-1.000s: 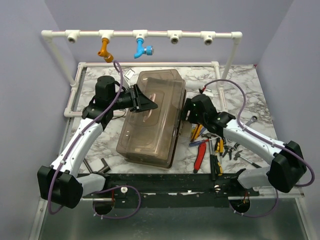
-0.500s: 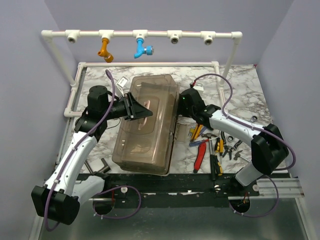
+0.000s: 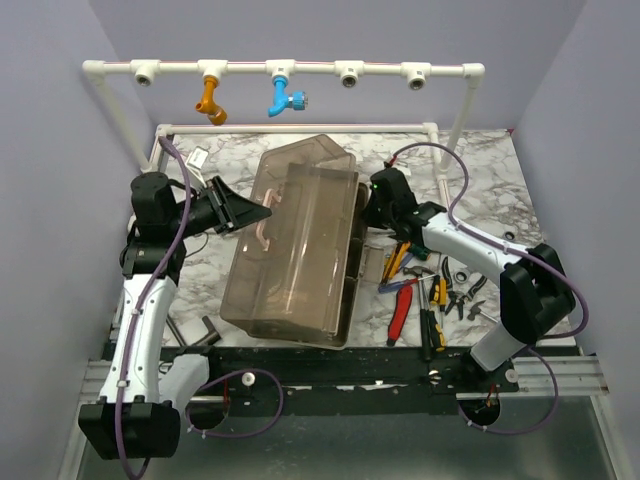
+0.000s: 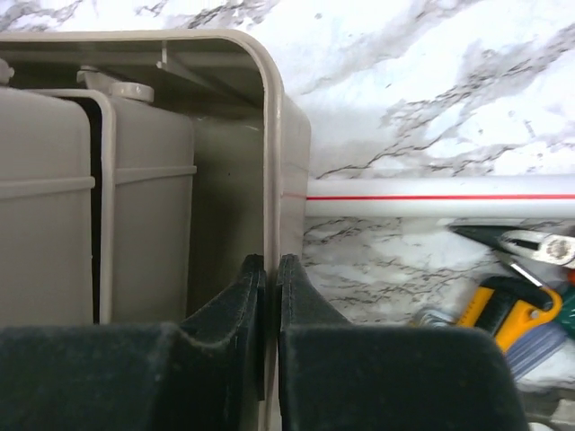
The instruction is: Pack the tool kit
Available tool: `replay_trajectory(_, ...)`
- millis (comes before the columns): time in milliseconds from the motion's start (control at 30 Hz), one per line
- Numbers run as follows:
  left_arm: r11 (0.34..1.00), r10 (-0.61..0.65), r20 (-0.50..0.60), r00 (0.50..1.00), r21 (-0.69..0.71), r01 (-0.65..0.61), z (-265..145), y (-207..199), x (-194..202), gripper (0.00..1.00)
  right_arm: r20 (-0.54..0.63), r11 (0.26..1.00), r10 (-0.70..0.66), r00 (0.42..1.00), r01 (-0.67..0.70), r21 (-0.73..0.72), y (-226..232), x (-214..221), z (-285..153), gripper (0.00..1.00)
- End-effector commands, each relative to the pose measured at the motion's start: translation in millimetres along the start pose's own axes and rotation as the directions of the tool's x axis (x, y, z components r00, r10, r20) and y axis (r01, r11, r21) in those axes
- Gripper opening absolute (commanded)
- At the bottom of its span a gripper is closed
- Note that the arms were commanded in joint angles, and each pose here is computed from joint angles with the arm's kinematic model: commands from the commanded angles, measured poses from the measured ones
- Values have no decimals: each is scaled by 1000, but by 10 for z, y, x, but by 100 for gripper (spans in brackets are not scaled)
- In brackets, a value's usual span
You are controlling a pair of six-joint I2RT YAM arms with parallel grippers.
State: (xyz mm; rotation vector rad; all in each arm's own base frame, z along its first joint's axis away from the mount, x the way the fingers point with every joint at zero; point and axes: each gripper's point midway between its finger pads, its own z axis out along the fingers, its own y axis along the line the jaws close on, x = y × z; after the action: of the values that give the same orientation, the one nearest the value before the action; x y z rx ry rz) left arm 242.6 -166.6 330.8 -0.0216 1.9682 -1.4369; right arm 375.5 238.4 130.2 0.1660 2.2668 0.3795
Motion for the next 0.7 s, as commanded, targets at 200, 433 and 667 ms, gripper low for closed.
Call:
replay_trajectory(200,989,144,108,984,-31,-142,-360,-62,-279,20,-17,997,-47,999,48,56,-403,-364,136,1)
replay_trajectory(433,989,148,118,982,-33,-145,-340,-44,-238,34,-36,996,-67,997,65,-69,-148,-393,127,1)
replay_trajectory(667,965,249,55,967,-92,-244,-53,-230,-42,79,-51,995,-64,997,59,-84,-118,-367,136,1)
